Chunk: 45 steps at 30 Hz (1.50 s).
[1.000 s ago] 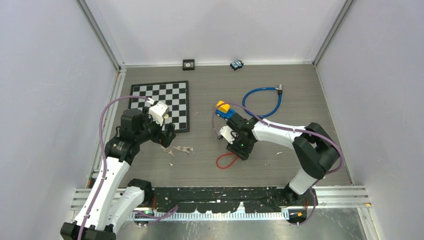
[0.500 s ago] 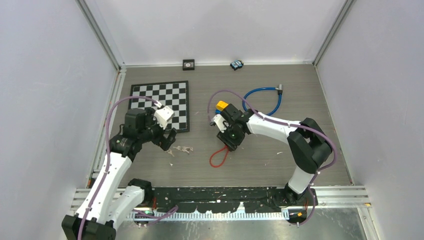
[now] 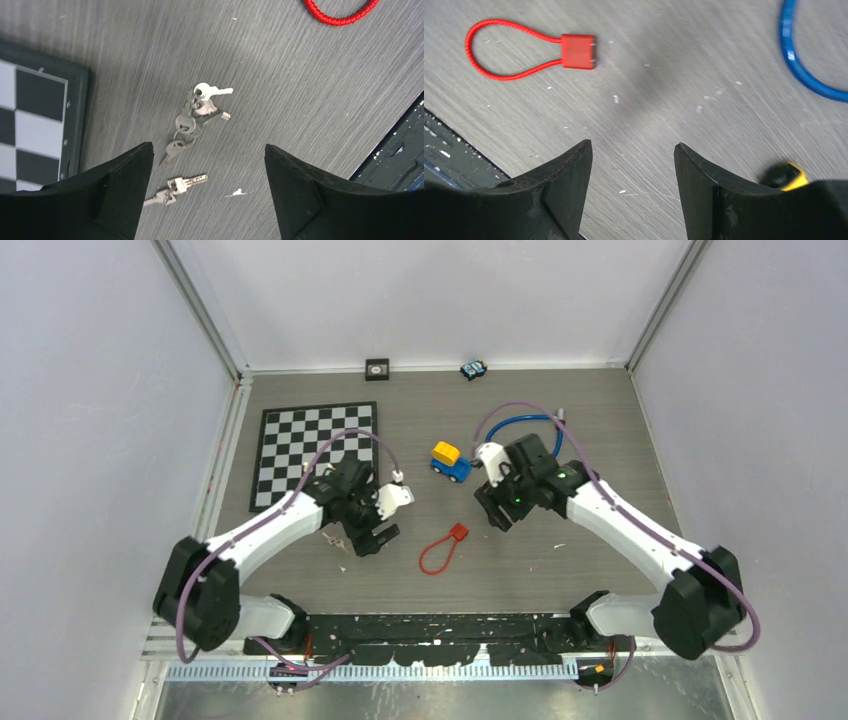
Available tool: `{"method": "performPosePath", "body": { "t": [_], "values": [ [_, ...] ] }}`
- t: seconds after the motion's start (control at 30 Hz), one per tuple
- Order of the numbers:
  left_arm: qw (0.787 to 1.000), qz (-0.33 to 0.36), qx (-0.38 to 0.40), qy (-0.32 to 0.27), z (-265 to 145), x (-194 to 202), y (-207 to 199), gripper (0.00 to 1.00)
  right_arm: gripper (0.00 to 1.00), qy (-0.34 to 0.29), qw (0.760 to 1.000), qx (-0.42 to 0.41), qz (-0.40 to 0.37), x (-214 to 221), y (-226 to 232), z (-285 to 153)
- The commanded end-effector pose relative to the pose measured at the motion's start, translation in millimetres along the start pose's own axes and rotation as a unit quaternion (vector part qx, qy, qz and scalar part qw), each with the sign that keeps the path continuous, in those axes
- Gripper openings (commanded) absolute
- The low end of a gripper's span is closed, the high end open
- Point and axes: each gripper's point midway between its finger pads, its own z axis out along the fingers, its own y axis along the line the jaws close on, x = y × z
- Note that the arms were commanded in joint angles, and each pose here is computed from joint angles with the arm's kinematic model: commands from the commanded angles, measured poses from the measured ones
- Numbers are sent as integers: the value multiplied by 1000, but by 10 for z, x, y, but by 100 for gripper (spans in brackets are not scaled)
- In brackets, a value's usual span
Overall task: Unlock with the key
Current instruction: Move the lock to the center of the board, then pick up the key from the center of the board.
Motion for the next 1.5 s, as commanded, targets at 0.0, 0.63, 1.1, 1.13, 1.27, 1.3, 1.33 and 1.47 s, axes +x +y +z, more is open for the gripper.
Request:
{"method": "performPosePath", "body": {
  "t": [0.0,0.63,1.1,1.13,1.27,1.3,1.33,1.47],
  "values": [
    [999,34,-12,4,112,-259,144,79,66,-47,998,22,18,-36,-185,-239],
    [995,39,30,83,557,-102,46,37,64,-45,998,29,35,59,-274,-267],
    [994,33,40,91,573,-16,-18,8,64,-38,998,26,37,84,-274,-231],
    [995,33,39,89,567,-34,-16,5,64,-38,998,26,38,81,-275,-231],
    [998,31,19,50,473,-235,44,0,65,-53,997,29,43,-10,-288,-267],
    [999,32,14,33,446,-313,61,0,65,-61,997,26,44,-50,-280,-284],
    [999,32,11,19,402,-381,65,0,65,-69,996,24,44,-100,-272,-310],
    [999,29,13,-40,174,-667,52,0,66,-108,994,-6,24,-361,-178,-489]
  ]
}}
